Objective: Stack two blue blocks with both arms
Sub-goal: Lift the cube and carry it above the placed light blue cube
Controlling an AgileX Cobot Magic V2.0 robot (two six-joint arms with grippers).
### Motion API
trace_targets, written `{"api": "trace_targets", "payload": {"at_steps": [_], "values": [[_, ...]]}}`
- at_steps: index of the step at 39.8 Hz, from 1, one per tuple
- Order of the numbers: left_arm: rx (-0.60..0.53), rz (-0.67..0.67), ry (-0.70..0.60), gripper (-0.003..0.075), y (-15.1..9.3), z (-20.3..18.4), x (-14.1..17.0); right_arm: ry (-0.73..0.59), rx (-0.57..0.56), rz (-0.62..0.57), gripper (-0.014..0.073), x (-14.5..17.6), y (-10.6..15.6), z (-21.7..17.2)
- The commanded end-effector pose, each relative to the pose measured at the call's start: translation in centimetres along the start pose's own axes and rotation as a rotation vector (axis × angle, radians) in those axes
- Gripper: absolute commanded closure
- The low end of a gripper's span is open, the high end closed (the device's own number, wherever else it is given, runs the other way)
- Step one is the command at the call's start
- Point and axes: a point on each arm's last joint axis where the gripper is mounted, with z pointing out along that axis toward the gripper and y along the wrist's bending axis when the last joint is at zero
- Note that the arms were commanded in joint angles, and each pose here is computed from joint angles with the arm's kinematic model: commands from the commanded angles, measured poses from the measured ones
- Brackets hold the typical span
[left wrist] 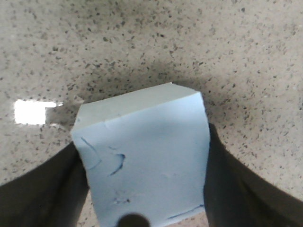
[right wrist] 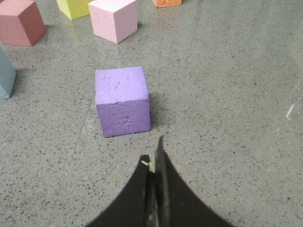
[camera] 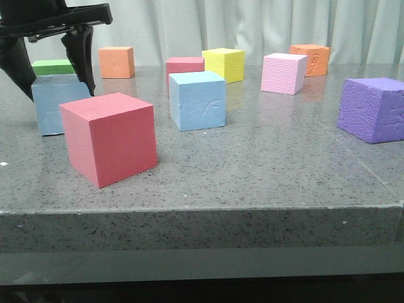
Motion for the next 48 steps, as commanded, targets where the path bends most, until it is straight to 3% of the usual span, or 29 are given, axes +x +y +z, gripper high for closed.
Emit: {"api": "trace_targets", "payload": {"at_steps": [1,11,22,41,48], "values": [[0.053,0.011,-0.099,0.0427,-0.7,-4.6,-0.1,-0.098,-0.023,-0.009,0.0663,-1.4,0.2,-0.3],[0.14,0.083,-0.21,0.0426,-2.4,-9.2,-0.9,-0.098,-0.023,-0.009,0.0663,-1.4,0.2,-0.3],[0.244,0.225,-0.273,0.0426,-6.3,-12.0,0.5,-0.098,-0.023,-0.009,0.0663,-1.4,0.2,-0.3],[0.303,0.355,-0.246,0.0421,-11.9,-10.8,2.1,-0.095,-0.024,-0.004,0.0663,-1.4,0.3,-0.3],[0.302,0.37,-0.213,0.0421,-12.8,-9.5,2.3,-0.094,-0.024,-0.004,0.0663,-1.4,0.3,-0.3]]}}
